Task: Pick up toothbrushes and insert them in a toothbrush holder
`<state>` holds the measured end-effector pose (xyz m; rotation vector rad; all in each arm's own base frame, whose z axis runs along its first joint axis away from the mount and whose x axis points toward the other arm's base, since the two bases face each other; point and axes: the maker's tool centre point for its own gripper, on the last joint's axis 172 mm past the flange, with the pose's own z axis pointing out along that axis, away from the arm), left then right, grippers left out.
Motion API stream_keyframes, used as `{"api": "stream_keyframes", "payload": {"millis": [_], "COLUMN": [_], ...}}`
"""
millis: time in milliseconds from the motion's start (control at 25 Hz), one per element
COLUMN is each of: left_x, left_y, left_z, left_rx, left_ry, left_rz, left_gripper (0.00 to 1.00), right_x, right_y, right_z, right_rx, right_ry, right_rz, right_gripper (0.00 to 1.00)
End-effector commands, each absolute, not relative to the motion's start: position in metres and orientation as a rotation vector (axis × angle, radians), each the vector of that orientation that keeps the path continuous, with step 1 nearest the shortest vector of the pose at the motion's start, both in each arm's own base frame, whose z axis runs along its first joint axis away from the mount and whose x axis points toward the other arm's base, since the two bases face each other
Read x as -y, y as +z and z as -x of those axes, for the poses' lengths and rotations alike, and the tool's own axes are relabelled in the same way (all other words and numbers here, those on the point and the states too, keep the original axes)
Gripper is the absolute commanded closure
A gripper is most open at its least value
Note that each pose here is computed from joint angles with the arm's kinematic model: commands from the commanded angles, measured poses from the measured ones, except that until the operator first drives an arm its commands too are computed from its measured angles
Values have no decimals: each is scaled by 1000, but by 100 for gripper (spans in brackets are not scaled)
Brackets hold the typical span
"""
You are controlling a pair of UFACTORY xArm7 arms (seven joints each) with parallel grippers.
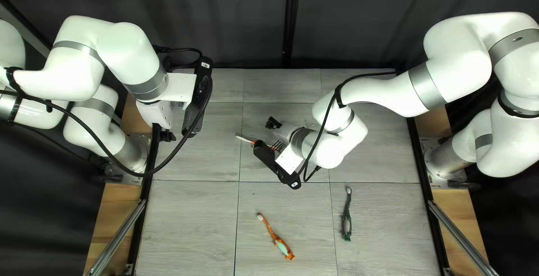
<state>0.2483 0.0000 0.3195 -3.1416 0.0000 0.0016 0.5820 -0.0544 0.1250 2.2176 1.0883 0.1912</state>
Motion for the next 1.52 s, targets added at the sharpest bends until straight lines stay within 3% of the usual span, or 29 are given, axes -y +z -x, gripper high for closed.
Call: {"api": "stream_keyframes", "payload": {"millis": [40, 640, 1000, 1200, 1520], "left_x": [0, 0, 0, 0, 0], "left_y": [320, 320, 320, 320, 320], "left_z": [-248, -248, -248, -248, -248], "left_rx": [0, 0, 0, 0, 0], "left_ry": [2, 2, 2, 2, 2], "left_rz": [3142, 3142, 3142, 3142, 3142], "left_gripper": [0, 0, 0, 0, 0], "right_x": [57, 47, -34, -51, -53], "right_y": [125, 153, 211, 207, 192], "right_z": [-586, -593, -527, -496, -487], "right_rx": [-1090, -1123, -1134, -1191, -1153], "right_ry": [195, 201, 161, 140, 152], "right_rz": [-2217, -2227, -2532, -2588, -2644], "right_gripper": [0, 0, 0, 0, 0]}}
